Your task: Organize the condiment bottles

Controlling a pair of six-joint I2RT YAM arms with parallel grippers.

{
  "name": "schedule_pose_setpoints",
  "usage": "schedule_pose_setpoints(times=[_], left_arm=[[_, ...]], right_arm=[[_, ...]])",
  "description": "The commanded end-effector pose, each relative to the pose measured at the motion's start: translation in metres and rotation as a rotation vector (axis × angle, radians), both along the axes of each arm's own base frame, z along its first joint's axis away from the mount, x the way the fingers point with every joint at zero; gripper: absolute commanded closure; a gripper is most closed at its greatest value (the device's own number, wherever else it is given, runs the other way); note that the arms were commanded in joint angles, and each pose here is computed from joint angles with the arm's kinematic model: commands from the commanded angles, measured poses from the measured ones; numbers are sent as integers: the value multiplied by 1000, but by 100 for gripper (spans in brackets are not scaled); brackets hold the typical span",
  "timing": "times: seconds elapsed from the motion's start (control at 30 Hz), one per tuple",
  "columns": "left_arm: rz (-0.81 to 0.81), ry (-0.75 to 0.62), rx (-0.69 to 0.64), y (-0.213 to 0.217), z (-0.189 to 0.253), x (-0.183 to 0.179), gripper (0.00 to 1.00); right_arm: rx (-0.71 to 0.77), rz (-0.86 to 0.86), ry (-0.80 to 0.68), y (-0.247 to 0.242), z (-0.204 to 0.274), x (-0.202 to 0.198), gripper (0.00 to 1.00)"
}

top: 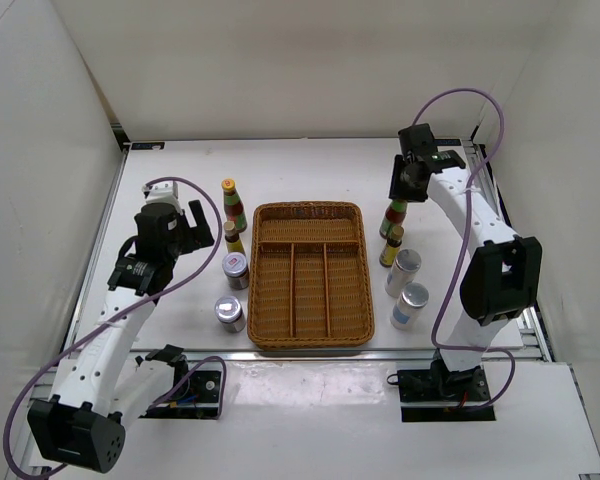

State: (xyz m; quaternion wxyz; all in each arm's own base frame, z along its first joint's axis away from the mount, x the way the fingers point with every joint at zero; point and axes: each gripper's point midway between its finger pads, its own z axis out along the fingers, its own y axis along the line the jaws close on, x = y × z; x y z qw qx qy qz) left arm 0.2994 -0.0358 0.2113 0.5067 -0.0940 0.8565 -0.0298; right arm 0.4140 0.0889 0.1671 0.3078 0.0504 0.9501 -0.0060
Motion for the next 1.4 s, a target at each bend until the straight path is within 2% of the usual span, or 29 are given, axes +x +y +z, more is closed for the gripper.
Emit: schedule_pose_setpoints(times=[0.0,0.13,0.3,0.47,0.8,1.1,1.2,1.3,1.33,1.37], left_arm=[[16,-20,-1,2,6,1,0],[16,-11,1,2,3,2,0],[0,0,-6,-2,0,3,0],[-8,10,-9,-3,-2,4,0],[-8,10,-9,-3,-2,4,0],[-43,24,-38,-12,-5,4,0],[-53,16,-45,-14,-4,5,0],[-40,25,-36,-12,-7,6,0],[-40,25,-36,-12,-5,8,0],[-40,36,-34,-13,-8,9,0]], right_arm=[[-12,-34,-55,-8,22,-1,93],[-55,-23,-207,-3,76,-3,100],[-87,87,-384,33,145,-5,100],[-61,230,-442,84,165,-14,100],[66,406,-335,155,115,-14,100],[67,402,-248,169,58,-3,100],[68,394,-230,169,50,-3,92],[68,386,-212,168,45,-6,61],[60,372,-197,164,42,-8,39],[60,357,-199,163,43,-8,31]])
